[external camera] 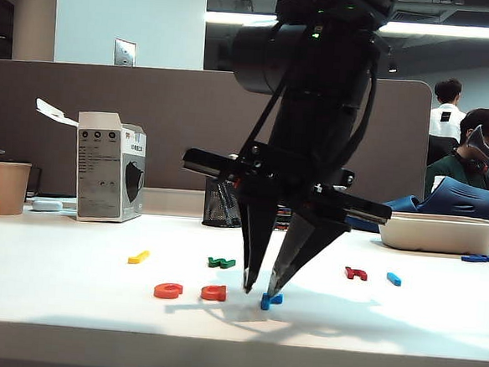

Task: Select the appropriate letters from the row of letter magnets placed on the table to arrange into the word "car".

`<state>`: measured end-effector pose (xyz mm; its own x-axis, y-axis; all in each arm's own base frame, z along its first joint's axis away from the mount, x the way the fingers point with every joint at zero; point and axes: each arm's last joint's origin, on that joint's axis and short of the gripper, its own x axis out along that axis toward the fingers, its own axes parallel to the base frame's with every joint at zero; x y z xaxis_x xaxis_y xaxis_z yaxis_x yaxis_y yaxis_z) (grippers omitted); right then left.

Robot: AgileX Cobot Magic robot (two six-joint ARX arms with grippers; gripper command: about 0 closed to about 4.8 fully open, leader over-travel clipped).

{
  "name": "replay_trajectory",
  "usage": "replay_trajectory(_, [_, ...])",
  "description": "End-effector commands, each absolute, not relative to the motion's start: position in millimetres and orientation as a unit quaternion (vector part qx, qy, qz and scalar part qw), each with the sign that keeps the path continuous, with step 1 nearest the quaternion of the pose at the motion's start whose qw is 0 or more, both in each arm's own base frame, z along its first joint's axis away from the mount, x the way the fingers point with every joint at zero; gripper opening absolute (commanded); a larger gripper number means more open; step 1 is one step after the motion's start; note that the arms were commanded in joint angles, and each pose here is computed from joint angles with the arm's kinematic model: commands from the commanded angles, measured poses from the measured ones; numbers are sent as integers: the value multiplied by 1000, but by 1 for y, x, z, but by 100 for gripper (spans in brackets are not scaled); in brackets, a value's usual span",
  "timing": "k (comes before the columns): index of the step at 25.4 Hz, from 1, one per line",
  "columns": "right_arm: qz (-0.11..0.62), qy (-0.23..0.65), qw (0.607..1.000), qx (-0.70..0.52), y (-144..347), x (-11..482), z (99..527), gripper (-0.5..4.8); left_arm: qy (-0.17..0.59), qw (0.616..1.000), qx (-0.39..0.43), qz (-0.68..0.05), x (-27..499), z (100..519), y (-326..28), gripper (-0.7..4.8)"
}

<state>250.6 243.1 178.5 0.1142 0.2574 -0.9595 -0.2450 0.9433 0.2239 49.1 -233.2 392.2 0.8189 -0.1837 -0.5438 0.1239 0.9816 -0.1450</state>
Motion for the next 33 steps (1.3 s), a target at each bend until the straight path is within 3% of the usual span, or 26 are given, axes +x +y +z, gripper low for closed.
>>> replay_trajectory(1, [170,639,750,12,244,251,182,96,287,953,-55,-82,49,394,-233,-5])
replay_trajectory(20, [170,629,758,-6,225,255,207,95,287,953,-55,-82,49,394,-233,-5])
replay_trajectory(29, [183,506,843,25,170,256,297,89,287,953,-55,-82,49,394,-233,-5])
replay_trajectory(33, [201,442,874,14,149,243,335,9,287,953,-55,-82,49,394,-233,-5])
